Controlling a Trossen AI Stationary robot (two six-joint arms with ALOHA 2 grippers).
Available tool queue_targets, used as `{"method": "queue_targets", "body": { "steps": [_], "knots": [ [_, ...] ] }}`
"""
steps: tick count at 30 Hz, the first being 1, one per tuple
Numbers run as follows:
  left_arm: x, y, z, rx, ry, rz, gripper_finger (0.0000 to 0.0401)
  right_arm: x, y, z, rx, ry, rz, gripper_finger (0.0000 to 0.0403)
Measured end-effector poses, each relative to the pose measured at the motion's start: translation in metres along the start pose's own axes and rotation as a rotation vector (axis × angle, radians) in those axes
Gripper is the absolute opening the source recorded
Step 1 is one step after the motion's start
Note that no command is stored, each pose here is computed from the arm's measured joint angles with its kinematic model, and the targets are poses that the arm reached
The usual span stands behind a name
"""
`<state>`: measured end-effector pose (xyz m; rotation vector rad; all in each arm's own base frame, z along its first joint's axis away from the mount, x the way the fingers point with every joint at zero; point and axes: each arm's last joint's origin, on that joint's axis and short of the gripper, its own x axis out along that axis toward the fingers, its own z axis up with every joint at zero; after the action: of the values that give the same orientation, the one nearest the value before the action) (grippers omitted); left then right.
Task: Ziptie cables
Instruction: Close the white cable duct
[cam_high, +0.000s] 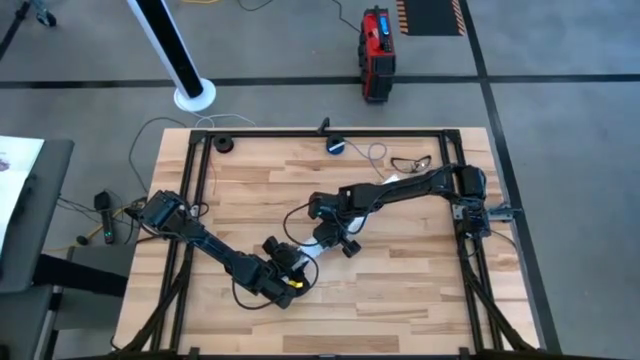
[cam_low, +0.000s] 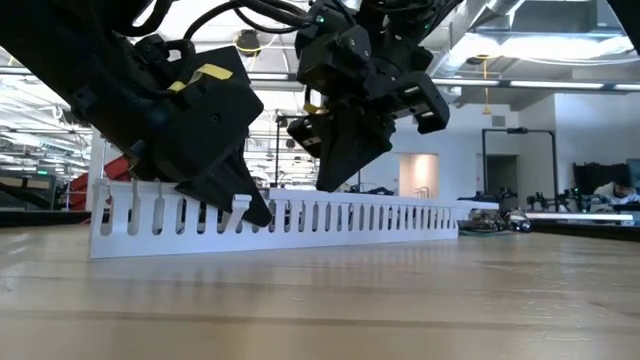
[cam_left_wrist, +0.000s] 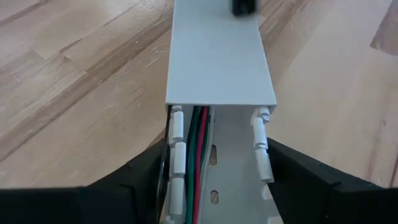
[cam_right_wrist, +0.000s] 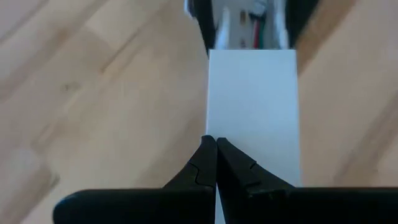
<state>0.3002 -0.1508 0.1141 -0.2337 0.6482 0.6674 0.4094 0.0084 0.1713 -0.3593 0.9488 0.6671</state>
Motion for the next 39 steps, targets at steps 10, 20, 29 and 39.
{"method": "queue_targets", "body": {
  "steps": [10, 20, 29, 39],
  "knots": [
    [0.001, -0.001, 0.001, 0.002, -0.007, -0.005, 0.0231, 0.016, -0.001, 0.02, -0.007, -0.099, -0.022, 0.0],
    [0.007, 0.001, 0.006, 0.02, -0.002, -0.001, 0.0231, -0.005, -0.009, 0.043, -0.035, -0.129, -0.153, 0.0],
    [0.013, 0.004, 0.011, 0.072, -0.003, 0.012, 0.0231, -0.011, -0.013, 0.019, -0.023, 0.039, -0.143, 0.0],
    [0.014, 0.005, 0.013, 0.072, 0.0, 0.012, 0.0231, 0.02, -0.014, 0.014, -0.011, 0.004, -0.073, 0.0]
  ]
}}
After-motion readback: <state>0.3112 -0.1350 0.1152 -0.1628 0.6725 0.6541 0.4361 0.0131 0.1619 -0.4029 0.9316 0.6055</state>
